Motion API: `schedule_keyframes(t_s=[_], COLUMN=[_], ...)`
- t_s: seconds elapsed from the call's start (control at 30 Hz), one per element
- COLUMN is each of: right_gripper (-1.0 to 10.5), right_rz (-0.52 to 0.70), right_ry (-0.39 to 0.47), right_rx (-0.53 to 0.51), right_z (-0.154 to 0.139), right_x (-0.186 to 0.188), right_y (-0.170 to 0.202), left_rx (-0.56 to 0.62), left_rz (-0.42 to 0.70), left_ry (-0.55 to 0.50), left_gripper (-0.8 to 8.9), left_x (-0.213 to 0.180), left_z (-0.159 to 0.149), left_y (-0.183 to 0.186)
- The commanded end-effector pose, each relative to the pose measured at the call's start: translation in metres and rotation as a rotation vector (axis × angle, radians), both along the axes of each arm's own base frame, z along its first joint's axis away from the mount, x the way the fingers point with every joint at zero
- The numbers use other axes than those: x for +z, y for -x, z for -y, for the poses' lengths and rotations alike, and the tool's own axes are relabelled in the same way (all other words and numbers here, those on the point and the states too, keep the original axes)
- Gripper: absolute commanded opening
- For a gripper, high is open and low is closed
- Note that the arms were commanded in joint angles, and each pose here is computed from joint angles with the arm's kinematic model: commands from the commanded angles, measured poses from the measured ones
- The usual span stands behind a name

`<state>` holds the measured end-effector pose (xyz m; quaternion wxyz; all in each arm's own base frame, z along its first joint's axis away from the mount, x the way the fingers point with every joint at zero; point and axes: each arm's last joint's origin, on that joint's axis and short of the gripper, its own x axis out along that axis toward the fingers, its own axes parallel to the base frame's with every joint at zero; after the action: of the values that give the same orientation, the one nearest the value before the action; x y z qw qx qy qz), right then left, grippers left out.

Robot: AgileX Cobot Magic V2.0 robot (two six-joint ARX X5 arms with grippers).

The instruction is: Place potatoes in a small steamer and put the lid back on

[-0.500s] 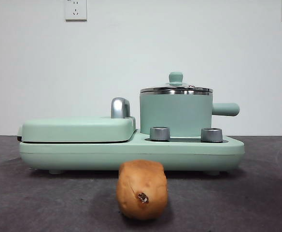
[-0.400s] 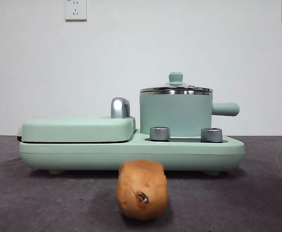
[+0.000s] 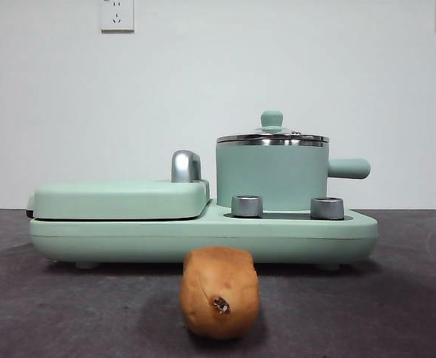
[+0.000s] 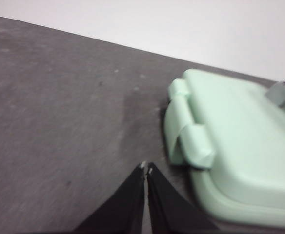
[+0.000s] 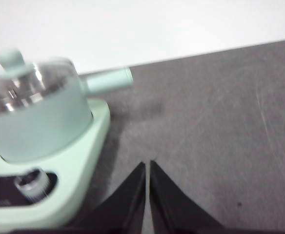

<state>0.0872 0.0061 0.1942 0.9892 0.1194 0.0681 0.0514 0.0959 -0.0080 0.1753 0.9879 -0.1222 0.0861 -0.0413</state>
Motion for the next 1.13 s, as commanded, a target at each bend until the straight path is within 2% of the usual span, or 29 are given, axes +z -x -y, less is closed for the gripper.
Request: schedule_keyframes(t_s=[0.03, 0.2, 0.3, 0.47, 0.63, 0.83, 1.0, 1.13], right_gripper=[0.1, 0.1, 0.1, 0.1, 0.1, 0.1, 0.1, 0.1], right_rz=[0.009, -0.012, -0.034, -0.095, -0.112, -0.11, -0.113, -0.115], right_ry=[-0.056, -0.072, -0.075, -0.073, -0.097, -0.119, -0.132, -0.136], right_rx=[0.01, 0.054, 0.117, 0.254, 0.394, 0.533, 0.602, 0.605], right_z=[-0.001, -0.002, -0.003, -0.007, -0.011, -0.014, -0.016, -0.016], right_x=[0.023, 0.062, 0.085, 0.115, 0.139, 0.153, 0.153, 0.153], right_y=[0.004, 0.01, 0.013, 0.015, 0.017, 0.019, 0.02, 0.02], left_rx=[-0.022, -0.086, -0.147, -0.283, -0.475, -0.664, -0.732, -0.761], left_rz=[0.029, -0.013, -0.035, -0.081, -0.138, -0.194, -0.19, -0.181], left_ry=[0.035, 0.028, 0.023, 0.015, 0.029, 0.072, 0.075, 0.069], left_gripper=[0.1, 0.1, 0.1, 0.09, 0.09, 0.09, 0.1, 0.35], left_x=[0.026, 0.06, 0.081, 0.113, 0.138, 0.154, 0.162, 0.165], left_z=[0.002, 0.007, 0.011, 0.019, 0.027, 0.037, 0.044, 0.048], left_y=[0.0, -0.005, -0.012, -0.025, -0.038, -0.047, -0.049, -0.048])
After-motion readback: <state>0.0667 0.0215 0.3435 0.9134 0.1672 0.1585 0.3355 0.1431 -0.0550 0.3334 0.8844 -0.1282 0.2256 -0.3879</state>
